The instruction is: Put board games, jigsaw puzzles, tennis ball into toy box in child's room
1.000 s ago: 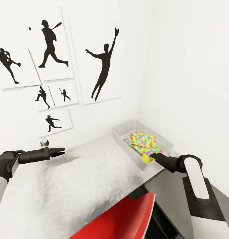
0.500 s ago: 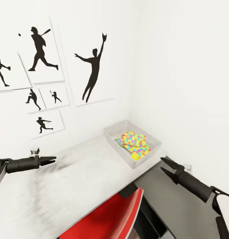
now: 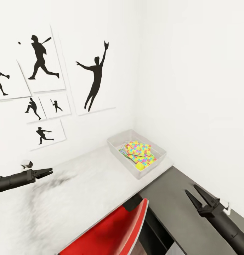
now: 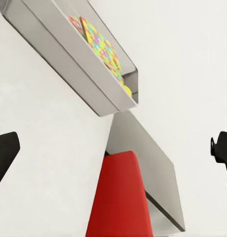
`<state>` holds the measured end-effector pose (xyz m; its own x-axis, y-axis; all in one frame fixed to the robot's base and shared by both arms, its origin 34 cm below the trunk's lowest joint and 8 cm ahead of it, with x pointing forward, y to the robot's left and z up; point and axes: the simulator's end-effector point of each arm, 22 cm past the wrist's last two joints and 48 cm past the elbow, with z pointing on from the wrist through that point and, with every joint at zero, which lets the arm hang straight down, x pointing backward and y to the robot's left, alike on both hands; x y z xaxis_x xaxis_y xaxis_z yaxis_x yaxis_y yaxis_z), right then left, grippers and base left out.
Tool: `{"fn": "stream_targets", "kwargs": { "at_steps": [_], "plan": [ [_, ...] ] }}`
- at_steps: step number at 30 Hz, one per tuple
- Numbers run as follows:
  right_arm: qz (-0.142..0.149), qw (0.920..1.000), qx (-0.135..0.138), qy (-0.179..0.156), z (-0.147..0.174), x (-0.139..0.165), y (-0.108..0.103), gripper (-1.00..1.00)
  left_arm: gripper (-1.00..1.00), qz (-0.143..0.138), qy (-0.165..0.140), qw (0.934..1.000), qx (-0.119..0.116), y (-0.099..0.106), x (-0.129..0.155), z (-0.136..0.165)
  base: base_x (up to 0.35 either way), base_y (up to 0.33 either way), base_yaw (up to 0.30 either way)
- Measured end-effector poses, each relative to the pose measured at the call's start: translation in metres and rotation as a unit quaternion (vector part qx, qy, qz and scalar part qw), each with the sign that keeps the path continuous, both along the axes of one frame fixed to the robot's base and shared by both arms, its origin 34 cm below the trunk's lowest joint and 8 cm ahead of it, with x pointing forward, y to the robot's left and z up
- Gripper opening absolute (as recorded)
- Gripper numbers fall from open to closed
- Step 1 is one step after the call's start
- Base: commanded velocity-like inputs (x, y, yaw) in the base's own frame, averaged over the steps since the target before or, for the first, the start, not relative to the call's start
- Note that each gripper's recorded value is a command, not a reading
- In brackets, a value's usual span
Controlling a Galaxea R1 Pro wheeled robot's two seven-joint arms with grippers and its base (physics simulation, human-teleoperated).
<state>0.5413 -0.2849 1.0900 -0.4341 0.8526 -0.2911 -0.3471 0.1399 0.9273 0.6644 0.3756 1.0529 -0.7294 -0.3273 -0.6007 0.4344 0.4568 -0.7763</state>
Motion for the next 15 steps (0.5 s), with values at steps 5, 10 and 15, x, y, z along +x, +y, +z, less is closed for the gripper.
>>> {"fn": "stream_targets", "kwargs": {
  "at_steps": [5,10,15],
  "plan": [
    [-0.006,0.9996,-0.020,-0.021,0.000,0.001,0.011,1.00,1.00,0.000,-0.007,1.0000,0.000,0.000,-0.001,0.006,-0.082,0.000,-0.088],
    [0.008,0.9976,-0.056,-0.041,0.001,-0.002,0.027,1.00,1.00,-0.007,-0.015,0.9998,0.005,-0.004,-0.001,0.013,-0.012,0.000,-0.089],
    [0.016,0.9960,-0.054,-0.069,0.015,-0.010,0.029,1.00,1.00,-0.005,-0.003,1.0000,-0.004,-0.005,-0.003,0.021,-0.002,0.000,-0.090]
  ]
}}
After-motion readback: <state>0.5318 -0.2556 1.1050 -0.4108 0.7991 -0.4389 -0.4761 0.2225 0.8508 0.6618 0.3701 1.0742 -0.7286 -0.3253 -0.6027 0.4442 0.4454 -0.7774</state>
